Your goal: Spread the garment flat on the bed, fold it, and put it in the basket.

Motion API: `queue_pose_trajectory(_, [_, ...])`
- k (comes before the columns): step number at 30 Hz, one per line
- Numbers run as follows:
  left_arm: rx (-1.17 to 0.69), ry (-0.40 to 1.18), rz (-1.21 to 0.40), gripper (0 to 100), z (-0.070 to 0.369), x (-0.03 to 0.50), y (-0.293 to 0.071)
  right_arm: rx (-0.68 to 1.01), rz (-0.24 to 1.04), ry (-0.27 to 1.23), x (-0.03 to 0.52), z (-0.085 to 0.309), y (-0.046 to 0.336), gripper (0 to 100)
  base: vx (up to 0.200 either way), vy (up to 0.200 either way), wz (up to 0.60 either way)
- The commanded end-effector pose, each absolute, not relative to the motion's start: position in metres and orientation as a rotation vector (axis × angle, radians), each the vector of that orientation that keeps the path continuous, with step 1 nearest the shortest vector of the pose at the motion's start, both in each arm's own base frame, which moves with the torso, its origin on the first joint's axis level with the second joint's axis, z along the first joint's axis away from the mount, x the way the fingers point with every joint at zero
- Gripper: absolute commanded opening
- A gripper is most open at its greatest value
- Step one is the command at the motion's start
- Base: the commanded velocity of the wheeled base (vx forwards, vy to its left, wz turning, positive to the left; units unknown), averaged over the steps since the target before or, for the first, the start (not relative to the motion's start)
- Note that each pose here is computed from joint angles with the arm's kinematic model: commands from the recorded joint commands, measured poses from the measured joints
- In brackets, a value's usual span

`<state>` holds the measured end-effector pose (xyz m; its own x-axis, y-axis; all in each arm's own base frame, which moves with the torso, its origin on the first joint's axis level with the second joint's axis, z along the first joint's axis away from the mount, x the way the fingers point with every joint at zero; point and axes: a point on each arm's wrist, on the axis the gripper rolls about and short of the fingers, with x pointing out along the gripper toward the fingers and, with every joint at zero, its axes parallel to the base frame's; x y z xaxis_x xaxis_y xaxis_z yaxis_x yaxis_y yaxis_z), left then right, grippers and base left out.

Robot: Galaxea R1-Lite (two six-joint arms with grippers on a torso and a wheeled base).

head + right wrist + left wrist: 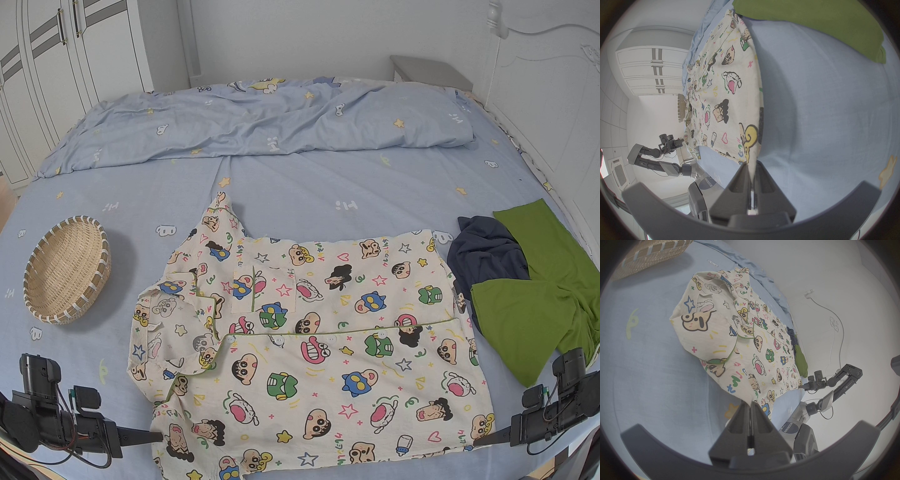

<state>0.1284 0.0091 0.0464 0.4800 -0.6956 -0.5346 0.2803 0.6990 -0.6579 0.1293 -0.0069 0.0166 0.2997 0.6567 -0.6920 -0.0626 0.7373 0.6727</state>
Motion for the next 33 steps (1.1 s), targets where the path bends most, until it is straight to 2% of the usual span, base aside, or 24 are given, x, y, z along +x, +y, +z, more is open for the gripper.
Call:
queue_pose_trajectory(1, [-0.543, 0.897, -0.628, 0, 0.044, 0.124, 0.008, 0.599, 0.514, 1.177, 0.128, 0.017, -0.007, 0, 0.0, 0.0, 0.0])
queue_pose_trajectory(20, [-0.521, 0.836, -0.631, 0, 0.052, 0.121, 0.009, 0.569, 0.602, 1.107, 0.137, 0.025, -0.003, 0, 0.0, 0.0, 0.0])
queue_pose_trajectory(33, [-0.515, 0.791, -0.628, 0, 0.059, 0.119, 0.01, 0.557, 0.614, 1.063, 0.147, 0.035, -0.002, 0, 0.0, 0.0, 0.0])
